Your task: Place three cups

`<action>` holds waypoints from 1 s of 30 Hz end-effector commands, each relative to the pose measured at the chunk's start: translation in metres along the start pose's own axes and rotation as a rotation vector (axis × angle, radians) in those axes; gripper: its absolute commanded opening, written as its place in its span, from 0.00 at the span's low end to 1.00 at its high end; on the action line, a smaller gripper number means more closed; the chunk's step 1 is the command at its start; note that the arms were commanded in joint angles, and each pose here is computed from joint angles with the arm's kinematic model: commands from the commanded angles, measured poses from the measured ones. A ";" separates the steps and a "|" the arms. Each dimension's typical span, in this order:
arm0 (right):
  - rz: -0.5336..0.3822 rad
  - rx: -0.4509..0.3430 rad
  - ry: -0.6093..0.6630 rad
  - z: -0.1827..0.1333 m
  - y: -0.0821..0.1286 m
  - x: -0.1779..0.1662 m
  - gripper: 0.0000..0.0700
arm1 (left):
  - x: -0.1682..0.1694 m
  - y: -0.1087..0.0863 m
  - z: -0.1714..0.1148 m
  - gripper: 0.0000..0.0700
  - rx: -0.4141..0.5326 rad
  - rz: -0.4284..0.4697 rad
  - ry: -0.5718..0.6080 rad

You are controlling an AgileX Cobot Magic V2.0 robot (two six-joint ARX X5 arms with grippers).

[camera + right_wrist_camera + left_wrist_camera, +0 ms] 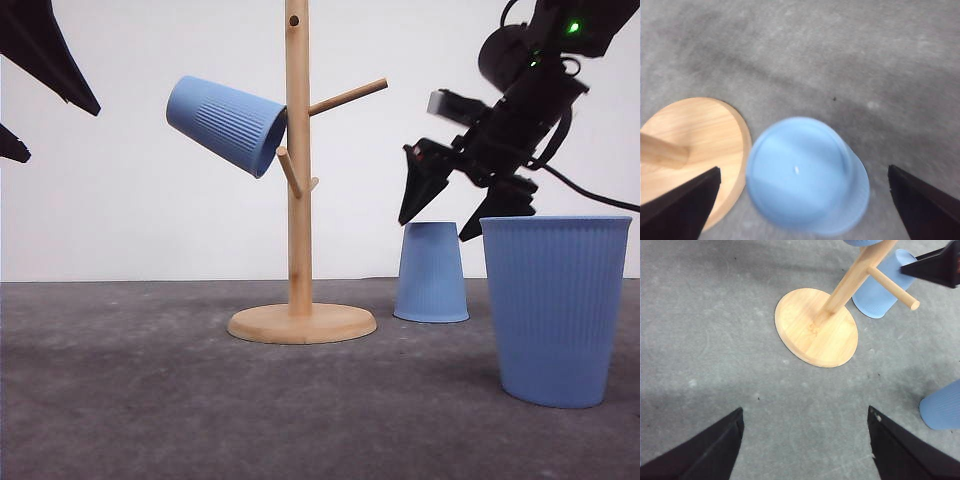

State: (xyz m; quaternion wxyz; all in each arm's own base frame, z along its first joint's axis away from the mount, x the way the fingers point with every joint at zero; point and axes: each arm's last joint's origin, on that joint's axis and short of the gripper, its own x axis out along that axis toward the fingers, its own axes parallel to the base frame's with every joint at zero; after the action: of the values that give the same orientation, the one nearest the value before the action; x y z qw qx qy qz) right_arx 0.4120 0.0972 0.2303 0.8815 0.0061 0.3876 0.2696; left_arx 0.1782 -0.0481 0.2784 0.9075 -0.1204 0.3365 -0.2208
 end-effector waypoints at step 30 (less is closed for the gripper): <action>-0.024 -0.003 0.037 0.004 0.008 -0.009 0.57 | -0.001 -0.001 0.004 0.66 0.000 0.019 -0.017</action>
State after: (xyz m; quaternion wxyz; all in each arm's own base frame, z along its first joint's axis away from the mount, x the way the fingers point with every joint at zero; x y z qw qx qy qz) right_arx 0.4056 0.1000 0.2267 0.8701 -0.0031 0.4231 0.2527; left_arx 0.1785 -0.0476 0.2783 0.9104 -0.1191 0.3360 -0.2098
